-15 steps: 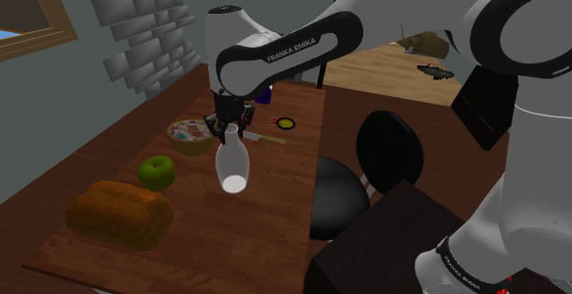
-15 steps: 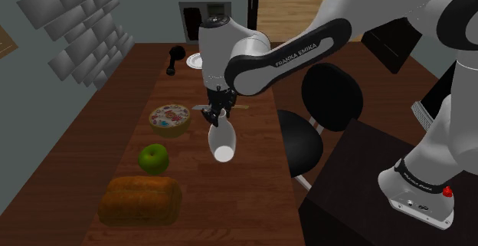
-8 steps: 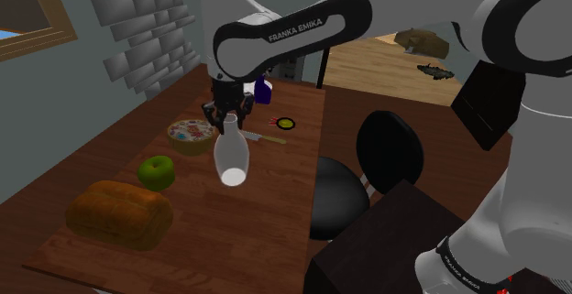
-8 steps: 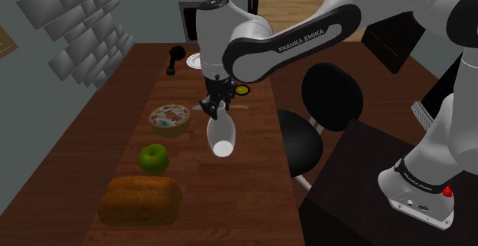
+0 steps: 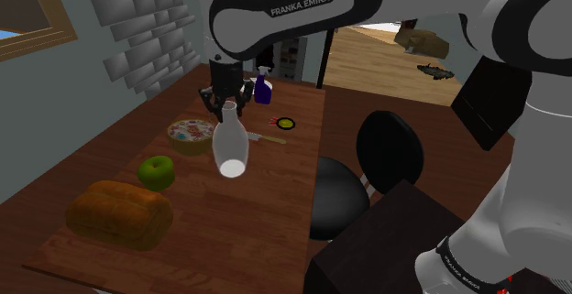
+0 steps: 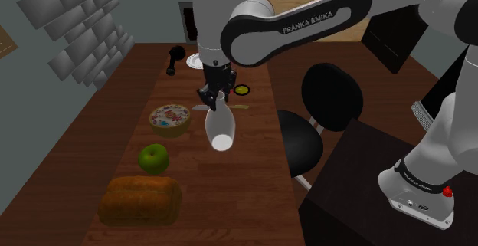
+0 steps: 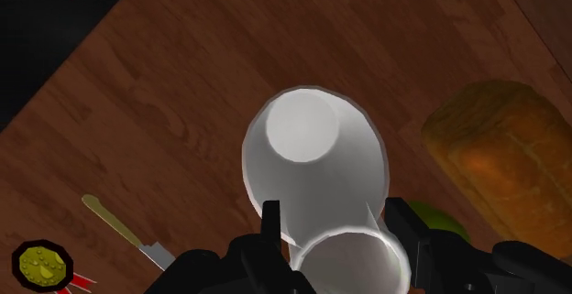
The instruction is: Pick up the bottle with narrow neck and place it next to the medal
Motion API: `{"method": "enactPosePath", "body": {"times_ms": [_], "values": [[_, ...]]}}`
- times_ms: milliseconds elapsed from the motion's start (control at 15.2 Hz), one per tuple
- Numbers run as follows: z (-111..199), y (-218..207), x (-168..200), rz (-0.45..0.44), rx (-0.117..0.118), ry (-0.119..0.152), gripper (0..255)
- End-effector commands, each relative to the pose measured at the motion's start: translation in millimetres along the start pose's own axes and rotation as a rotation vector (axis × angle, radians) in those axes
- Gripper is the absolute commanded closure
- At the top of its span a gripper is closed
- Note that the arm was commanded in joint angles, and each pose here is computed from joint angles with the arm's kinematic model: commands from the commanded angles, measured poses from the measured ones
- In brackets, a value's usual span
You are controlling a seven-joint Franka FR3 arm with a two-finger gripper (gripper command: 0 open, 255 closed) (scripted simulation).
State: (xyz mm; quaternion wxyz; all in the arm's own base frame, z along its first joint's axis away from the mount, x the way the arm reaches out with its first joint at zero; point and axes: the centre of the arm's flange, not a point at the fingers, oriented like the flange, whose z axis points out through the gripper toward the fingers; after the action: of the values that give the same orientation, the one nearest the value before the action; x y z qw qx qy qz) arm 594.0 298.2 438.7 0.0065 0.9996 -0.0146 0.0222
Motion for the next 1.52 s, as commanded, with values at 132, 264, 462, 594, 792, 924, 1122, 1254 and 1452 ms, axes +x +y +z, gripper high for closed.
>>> {"method": "enactPosePath", "body": {"times_ms": [132,264,462,594,792,924,1122,1254,1452], "values": [[-22.5,1.4,1.4,0.0,0.0,0.0,255],[-33.0,1.5,1.9,0.0,0.0,0.0,255],[-48.8,1.7,2.6,0.0,0.0,0.0,255],[-59.4,1.9,3.1,0.0,0.0,0.0,255],[-75.2,2.0,3.8,0.0,0.0,0.0,255],[-85.8,2.2,4.2,0.0,0.0,0.0,255],[-101.6,2.4,5.0,0.0,0.0,0.0,255],[-112.1,2.5,5.4,0.0,0.0,0.0,255],[-128.0,2.7,6.1,0.0,0.0,0.0,255]]}}
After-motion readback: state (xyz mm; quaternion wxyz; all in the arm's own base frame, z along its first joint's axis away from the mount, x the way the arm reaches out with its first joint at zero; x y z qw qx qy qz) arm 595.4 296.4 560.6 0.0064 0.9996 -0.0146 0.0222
